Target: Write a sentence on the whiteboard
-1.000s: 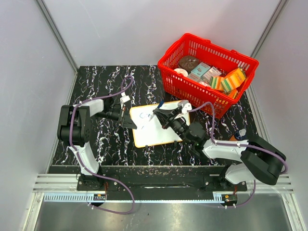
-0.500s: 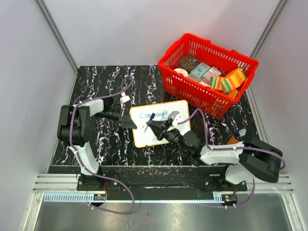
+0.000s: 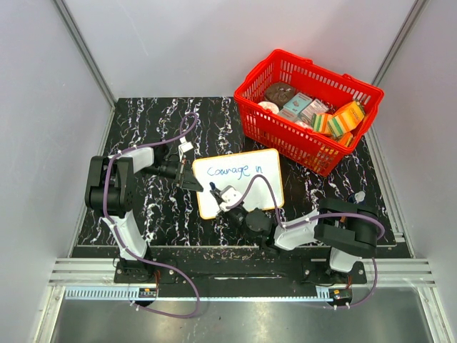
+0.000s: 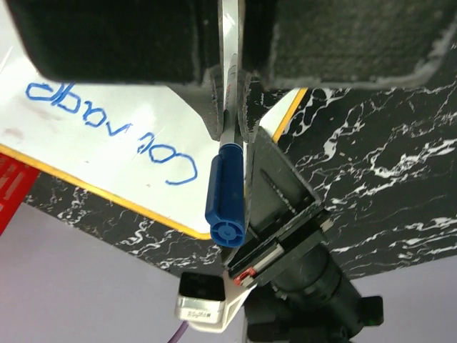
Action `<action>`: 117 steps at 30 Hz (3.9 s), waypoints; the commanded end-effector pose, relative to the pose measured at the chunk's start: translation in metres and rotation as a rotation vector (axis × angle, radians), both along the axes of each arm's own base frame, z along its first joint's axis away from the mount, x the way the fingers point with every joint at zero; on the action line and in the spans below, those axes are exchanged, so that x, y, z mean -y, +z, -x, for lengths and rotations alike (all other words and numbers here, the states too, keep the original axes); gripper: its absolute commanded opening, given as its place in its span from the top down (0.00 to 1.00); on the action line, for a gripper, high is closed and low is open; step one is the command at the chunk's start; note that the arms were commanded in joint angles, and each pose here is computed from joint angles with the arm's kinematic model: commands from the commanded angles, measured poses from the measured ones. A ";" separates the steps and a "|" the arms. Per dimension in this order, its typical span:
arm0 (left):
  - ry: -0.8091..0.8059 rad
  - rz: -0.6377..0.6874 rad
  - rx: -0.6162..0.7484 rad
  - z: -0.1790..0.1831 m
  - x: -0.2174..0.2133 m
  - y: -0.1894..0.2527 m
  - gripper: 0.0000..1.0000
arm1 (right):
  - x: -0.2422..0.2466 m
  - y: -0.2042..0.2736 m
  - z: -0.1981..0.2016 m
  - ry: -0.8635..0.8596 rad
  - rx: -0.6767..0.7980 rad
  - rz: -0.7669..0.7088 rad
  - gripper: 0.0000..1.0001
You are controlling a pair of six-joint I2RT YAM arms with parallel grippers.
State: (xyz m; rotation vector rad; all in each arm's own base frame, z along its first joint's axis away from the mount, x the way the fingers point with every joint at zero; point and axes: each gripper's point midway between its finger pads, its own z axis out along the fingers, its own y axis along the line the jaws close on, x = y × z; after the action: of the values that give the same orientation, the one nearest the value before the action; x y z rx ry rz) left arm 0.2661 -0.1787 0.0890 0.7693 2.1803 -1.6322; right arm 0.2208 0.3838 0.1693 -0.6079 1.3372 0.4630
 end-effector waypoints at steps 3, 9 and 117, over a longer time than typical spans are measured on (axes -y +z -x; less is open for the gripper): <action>-0.040 -0.155 0.075 0.000 -0.010 -0.025 1.00 | 0.013 0.099 -0.004 -0.057 0.130 -0.326 1.00; -0.040 -0.153 0.073 0.000 -0.010 -0.026 1.00 | 0.026 0.127 0.001 -0.053 0.162 -0.382 1.00; 0.404 -0.284 0.146 -0.066 -0.052 -0.014 1.00 | -0.018 0.084 -0.088 -0.007 -0.008 -0.517 1.00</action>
State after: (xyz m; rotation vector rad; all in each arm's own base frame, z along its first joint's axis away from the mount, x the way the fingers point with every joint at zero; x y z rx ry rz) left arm 0.3065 -0.1502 0.0945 0.4210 2.2742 -1.3298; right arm 0.3060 0.4099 0.1943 -0.3463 1.3490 0.7028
